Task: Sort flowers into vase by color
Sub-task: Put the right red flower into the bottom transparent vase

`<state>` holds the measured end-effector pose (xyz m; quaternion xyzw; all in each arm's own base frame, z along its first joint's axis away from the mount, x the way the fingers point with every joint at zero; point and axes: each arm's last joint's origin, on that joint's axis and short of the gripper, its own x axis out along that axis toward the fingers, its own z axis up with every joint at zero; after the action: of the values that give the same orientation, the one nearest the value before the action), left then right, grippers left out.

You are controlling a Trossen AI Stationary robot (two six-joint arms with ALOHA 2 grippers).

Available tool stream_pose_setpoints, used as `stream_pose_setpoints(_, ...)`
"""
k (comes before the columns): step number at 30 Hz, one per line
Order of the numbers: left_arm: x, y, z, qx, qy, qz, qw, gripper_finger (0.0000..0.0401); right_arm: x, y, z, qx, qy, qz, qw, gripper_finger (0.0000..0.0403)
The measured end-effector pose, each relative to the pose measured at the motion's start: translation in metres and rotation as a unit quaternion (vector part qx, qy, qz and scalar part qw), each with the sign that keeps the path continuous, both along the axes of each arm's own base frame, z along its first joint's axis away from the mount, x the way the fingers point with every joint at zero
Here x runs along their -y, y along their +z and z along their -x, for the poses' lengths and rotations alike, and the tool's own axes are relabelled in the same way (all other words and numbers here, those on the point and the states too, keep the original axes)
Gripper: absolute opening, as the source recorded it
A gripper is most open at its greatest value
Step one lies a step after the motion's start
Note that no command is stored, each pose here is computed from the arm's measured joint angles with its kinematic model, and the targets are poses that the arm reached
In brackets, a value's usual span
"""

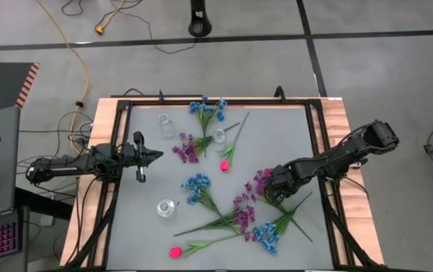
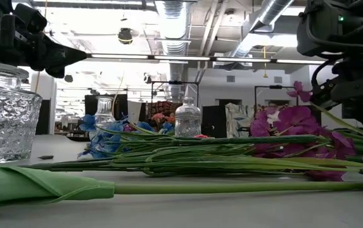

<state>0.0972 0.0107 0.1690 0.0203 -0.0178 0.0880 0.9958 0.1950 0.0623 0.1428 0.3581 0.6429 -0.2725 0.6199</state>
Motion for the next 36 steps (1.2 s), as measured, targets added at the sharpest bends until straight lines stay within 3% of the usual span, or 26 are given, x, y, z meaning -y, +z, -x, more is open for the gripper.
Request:
stream_pose_setpoints(7,0.000,0.000,0.000,0.000,0.000,0.000,1.000,0.0000,0.002,0.004,-0.004,0.001,-0.004,0.000,1.000,0.0039)
stream_pose_setpoints(16,0.000,0.000,0.000,0.000,0.000,0.000,1.000,0.0000,0.012,0.043,-0.020,-0.004,0.051,0.015,0.999,0.0036)
stream_pose_setpoints(24,0.000,0.000,0.000,0.000,0.000,0.000,1.000,0.0000,0.029,0.087,-0.035,0.007,0.083,0.077,0.994,0.0040)
stream_pose_setpoints(36,0.000,0.000,0.000,0.000,0.000,0.000,1.000,0.0000,0.054,0.137,-0.067,0.137,0.135,0.184,0.964,0.0040)
